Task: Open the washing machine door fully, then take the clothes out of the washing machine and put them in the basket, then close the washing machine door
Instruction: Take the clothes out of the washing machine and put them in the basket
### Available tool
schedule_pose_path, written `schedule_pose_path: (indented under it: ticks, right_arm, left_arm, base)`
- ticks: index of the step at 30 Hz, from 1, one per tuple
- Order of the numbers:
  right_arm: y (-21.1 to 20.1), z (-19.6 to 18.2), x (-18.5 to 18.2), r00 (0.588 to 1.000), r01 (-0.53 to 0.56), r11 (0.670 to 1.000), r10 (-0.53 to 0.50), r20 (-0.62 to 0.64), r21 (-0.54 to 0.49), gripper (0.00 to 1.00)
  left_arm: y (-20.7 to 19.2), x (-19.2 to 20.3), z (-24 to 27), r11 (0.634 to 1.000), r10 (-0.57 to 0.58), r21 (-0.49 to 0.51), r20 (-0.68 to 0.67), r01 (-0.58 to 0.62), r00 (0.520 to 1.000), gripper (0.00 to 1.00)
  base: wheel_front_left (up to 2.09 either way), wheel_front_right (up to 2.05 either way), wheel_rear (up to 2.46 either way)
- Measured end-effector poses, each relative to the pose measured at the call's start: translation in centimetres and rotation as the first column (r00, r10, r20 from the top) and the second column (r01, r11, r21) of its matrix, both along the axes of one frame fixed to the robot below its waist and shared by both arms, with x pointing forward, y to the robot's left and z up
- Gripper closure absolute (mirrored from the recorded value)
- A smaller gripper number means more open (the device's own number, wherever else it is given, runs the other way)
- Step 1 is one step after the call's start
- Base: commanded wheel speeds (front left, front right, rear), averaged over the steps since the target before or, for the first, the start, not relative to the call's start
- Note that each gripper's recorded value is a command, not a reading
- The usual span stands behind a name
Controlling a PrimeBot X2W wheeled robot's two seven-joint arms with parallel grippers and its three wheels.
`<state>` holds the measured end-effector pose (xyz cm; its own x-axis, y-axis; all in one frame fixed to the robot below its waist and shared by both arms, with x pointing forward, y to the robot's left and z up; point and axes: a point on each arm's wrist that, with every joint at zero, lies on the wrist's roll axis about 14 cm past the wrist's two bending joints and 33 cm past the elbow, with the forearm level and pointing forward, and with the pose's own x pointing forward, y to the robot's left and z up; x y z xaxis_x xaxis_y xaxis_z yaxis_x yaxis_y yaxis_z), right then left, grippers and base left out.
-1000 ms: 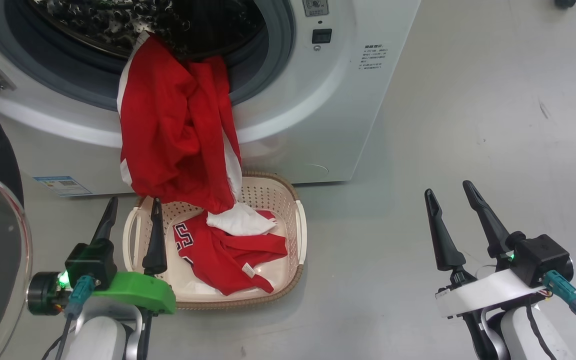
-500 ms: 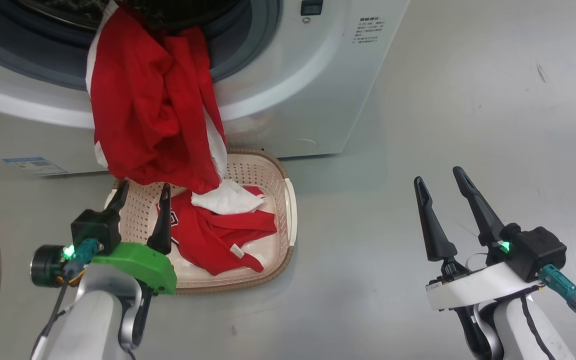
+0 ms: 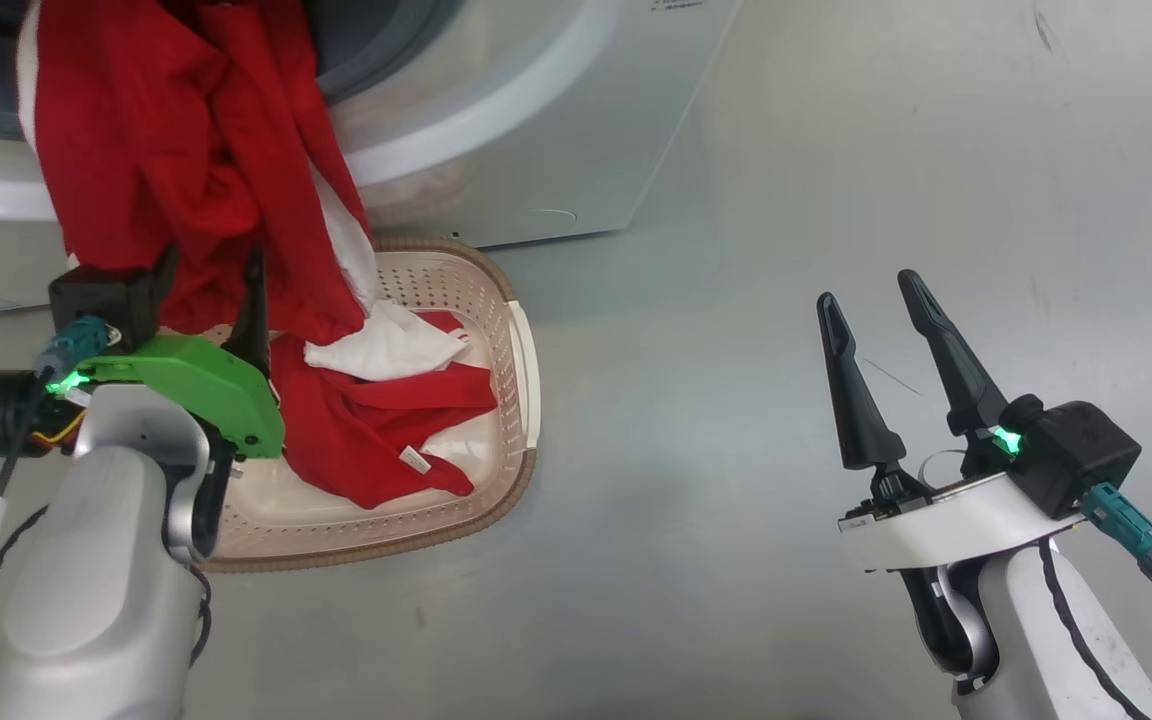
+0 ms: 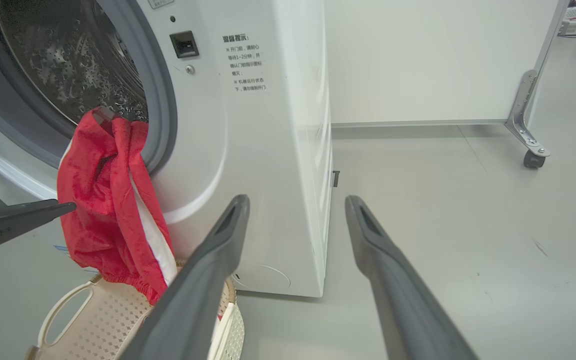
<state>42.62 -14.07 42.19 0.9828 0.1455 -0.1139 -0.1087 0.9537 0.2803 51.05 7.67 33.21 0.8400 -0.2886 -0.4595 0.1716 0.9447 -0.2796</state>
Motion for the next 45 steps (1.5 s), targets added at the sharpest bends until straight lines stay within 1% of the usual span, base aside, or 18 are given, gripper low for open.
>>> schedule_pose_path:
  ticks: [9,20,21,22,32,37,45]
  right_arm:
    - [-1.1,-0.8,0.5,1.000,0.027,1.000,-0.027,-0.015,-0.010,0.00]
    - [-2.0,-1.7,0.4,0.998,0.054,0.998,-0.055,-0.045,-0.018,0.00]
    - [-2.1,-1.7,0.4,0.997,0.055,0.998,-0.056,-0.045,-0.019,0.00]
    - [-2.2,-1.7,0.4,0.997,0.059,0.998,-0.060,-0.046,-0.019,0.00]
    - [-2.4,-1.5,0.4,0.997,0.067,0.998,-0.067,-0.042,-0.013,0.00]
    - [-2.5,-1.4,0.6,0.997,0.072,0.997,-0.072,-0.036,-0.011,0.00]
    - [-1.4,-1.5,1.2,0.999,0.036,0.999,-0.036,-0.027,0.002,0.00]
  left_arm:
    - [-0.5,2.2,-2.9,1.000,-0.014,0.011,-0.074,0.015,0.997,0.00]
    - [-2.7,4.0,-4.2,0.999,-0.049,-0.019,-0.092,0.047,0.995,0.00]
    - [-2.8,4.1,-4.2,0.999,-0.047,-0.023,-0.089,0.045,0.995,0.53]
    - [-2.9,4.1,-4.4,0.999,-0.046,-0.024,-0.092,0.044,0.995,1.00]
    - [-3.5,3.4,-4.8,0.998,-0.054,-0.037,-0.094,0.051,0.994,1.00]
    - [-4.1,3.3,-3.9,0.997,-0.052,-0.059,-0.046,0.049,0.998,1.00]
    - [-3.7,2.7,-1.9,0.998,-0.048,-0.046,0.082,0.051,0.995,1.00]
  base:
    - [0.00,0.00,0.00]
    - [0.00,0.00,0.00]
    - [0.00,0.00,0.00]
    - [0.00,0.00,0.00]
    - [0.00,0.00,0.00]
    - [0.00,0.00,0.00]
    - [0.00,0.00,0.00]
